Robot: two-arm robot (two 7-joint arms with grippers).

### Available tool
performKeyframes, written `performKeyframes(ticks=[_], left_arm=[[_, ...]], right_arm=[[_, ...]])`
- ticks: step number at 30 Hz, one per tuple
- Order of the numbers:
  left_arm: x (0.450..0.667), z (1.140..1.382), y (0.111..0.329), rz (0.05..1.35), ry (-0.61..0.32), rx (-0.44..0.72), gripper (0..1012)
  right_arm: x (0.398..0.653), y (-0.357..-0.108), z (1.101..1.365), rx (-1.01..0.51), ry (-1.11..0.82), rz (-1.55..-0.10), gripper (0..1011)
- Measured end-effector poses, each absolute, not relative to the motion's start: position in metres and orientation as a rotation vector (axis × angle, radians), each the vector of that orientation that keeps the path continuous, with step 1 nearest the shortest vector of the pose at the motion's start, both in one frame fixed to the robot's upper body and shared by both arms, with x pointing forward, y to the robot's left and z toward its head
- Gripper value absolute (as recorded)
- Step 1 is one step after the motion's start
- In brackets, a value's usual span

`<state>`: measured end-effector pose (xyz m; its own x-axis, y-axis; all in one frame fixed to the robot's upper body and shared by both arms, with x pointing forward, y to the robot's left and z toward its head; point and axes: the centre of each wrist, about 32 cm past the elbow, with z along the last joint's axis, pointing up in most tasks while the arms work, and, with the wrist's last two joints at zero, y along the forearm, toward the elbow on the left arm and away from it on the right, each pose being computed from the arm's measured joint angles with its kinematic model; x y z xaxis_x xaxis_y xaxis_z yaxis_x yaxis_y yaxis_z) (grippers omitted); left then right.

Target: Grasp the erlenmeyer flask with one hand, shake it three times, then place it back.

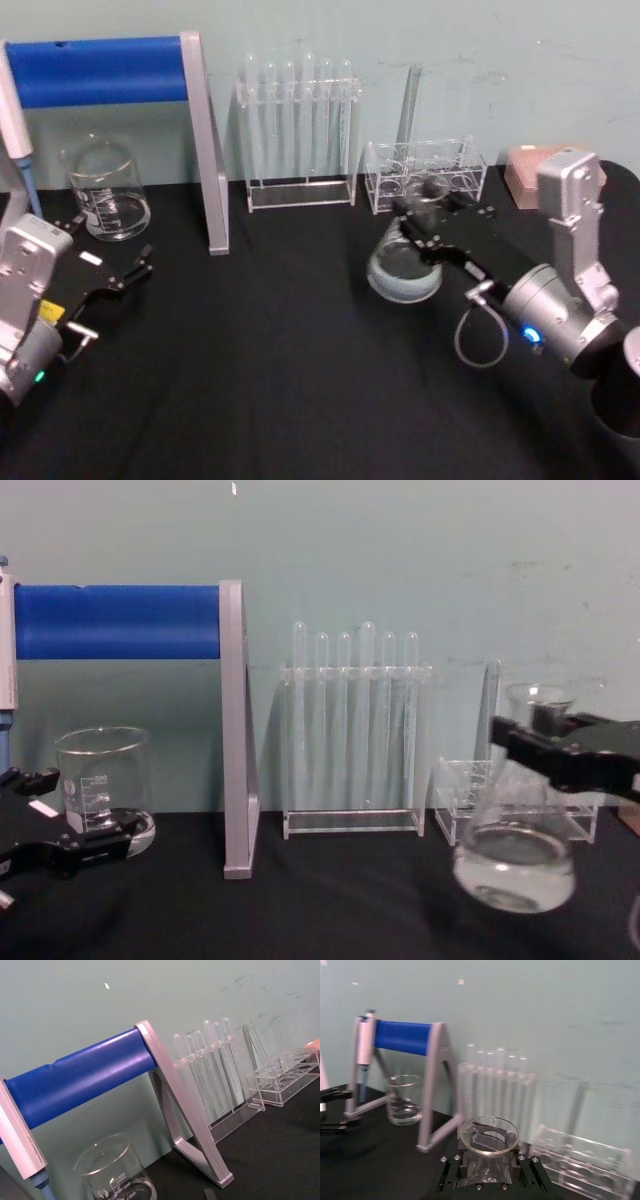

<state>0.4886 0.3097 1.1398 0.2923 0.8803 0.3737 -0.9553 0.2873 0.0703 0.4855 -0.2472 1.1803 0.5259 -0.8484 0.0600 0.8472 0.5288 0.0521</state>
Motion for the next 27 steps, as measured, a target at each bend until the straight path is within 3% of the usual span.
performKeyframes(ticks=[15, 27], left_arm=[[0.489, 1.14, 0.31, 1.248, -0.285, 0.305, 1001], [0.489, 1.14, 0.31, 1.248, -0.285, 0.304, 1001]], right_arm=[[0.488, -0.267, 1.182, 0.021, -0.079, -1.137, 456], [0.482, -0.244, 1.181, 0.01, -0.066, -0.997, 457]])
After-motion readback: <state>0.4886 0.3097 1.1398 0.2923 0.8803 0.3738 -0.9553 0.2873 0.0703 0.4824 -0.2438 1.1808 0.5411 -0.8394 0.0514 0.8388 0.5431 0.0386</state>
